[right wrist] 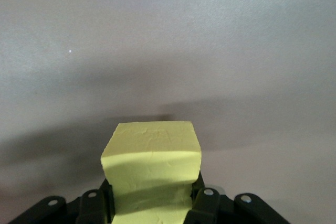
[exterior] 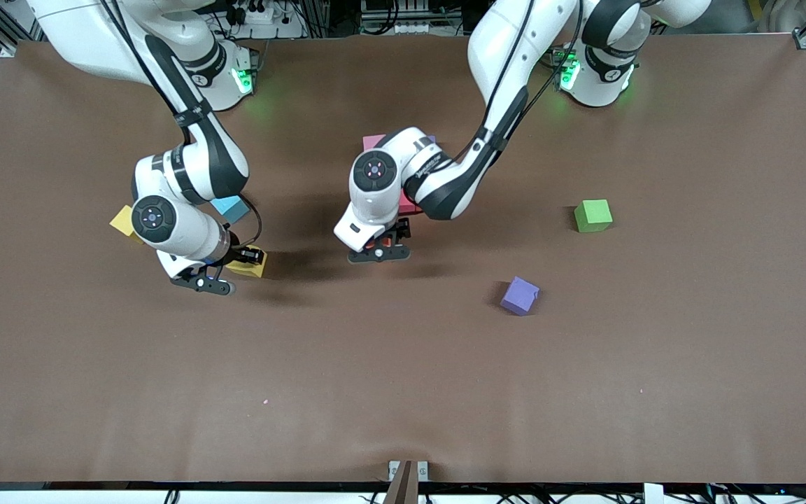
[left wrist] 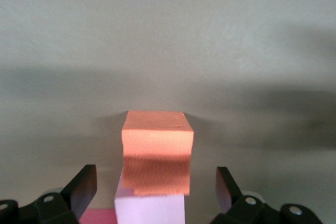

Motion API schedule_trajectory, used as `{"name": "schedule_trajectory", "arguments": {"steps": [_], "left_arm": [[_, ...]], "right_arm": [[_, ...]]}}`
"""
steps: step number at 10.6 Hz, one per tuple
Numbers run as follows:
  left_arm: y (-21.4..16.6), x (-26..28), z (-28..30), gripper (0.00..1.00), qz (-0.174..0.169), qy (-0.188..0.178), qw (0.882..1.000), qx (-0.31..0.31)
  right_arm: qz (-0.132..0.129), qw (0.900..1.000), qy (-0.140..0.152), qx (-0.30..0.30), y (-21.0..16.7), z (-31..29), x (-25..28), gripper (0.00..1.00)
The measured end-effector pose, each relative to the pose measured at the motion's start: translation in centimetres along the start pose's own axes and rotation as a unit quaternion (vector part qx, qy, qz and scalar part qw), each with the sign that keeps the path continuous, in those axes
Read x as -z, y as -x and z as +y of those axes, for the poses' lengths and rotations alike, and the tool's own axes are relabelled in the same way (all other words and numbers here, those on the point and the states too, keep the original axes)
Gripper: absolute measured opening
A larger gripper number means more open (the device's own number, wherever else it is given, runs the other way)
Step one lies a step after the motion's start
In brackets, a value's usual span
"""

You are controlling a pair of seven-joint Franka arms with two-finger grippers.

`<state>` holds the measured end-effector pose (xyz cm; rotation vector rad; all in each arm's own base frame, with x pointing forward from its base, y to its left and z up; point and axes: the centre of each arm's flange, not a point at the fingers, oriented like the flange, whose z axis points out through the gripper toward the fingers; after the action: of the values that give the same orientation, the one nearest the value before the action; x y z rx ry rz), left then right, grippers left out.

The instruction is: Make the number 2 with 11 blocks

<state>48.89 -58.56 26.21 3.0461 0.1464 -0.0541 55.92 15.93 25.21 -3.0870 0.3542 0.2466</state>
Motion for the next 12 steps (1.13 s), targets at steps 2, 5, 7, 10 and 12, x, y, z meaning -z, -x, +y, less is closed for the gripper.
{"name": "schedule_trajectory", "arguments": {"steps": [2, 5, 7, 10, 12], "left_arm": [[-1.8, 4.6, -1.7, 1.00, 0.007, -0.014, 1.000, 0.015], [-7.6, 9.1, -8.6, 1.00, 0.005, -0.027, 0.999, 0.043], [-11.5, 10.4, -14.8, 1.00, -0.003, -0.031, 0.999, 0.033], [-14.8, 9.4, -23.1, 1.00, -0.035, -0.043, 0.997, -0.061], [-15.1, 7.2, -25.8, 1.00, -0.048, -0.071, 0.992, -0.096]], "right_arm": [[-0.002, 1.000, -0.006, -0.004, 0.4, -1.0, 0.2, 0.56], [-0.002, 0.999, -0.007, -0.045, 1.7, -4.1, 0.7, 0.56], [0.000, 0.995, -0.022, -0.093, 4.0, -8.9, 1.6, 0.56], [-0.006, 0.982, -0.055, -0.180, 7.9, -17.2, 3.5, 0.56], [-0.027, 0.966, -0.055, -0.250, 9.3, -22.5, 4.2, 0.56]]}}
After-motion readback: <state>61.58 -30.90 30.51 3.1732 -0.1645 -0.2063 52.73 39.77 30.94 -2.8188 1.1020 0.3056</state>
